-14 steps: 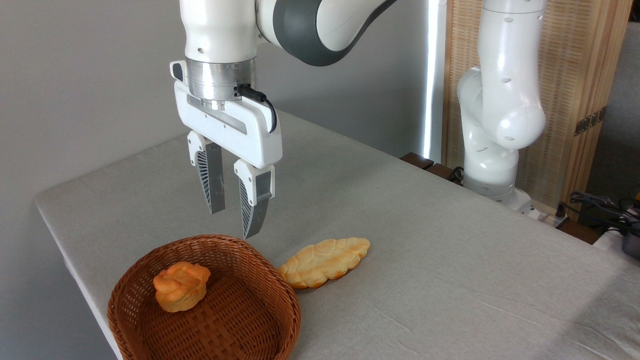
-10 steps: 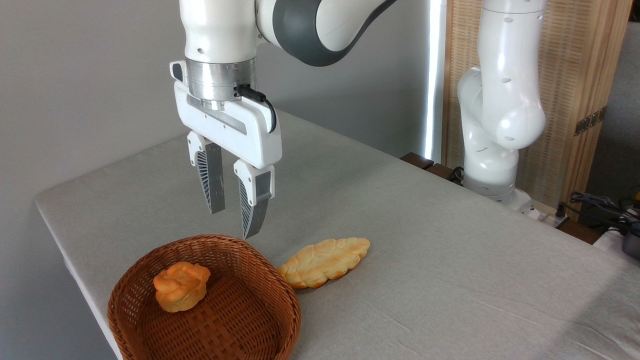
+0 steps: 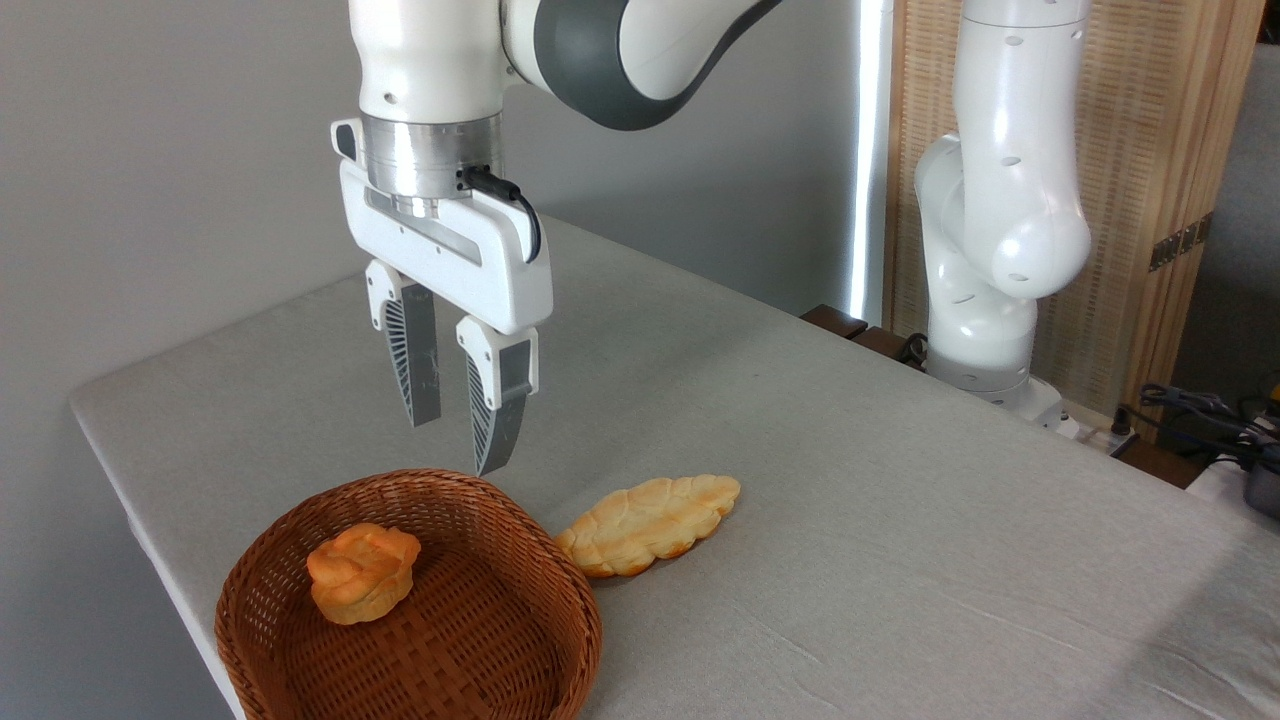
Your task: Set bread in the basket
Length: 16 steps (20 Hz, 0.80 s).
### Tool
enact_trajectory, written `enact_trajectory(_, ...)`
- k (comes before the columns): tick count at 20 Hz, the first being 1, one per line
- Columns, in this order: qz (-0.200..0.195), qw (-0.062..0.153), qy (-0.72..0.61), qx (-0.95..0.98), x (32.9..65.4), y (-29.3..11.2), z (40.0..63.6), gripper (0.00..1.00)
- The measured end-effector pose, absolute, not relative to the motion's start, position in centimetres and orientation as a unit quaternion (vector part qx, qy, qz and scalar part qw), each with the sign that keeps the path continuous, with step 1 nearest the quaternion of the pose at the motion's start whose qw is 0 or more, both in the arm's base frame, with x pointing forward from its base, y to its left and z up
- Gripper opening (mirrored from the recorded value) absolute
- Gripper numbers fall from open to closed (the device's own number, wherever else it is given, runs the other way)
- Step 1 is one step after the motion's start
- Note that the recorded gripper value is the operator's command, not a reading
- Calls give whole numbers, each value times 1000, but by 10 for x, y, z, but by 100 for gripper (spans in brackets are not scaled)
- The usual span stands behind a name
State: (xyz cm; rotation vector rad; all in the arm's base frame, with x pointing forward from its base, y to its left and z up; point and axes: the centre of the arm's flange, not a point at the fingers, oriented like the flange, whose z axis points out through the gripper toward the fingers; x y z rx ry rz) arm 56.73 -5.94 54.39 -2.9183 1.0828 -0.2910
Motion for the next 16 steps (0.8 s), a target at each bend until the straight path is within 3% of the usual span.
enact_trajectory(7,-111,14,350,-930,572,-53,563,100)
enact_trajectory(16,-103,14,366,-925,571,-50,562,100)
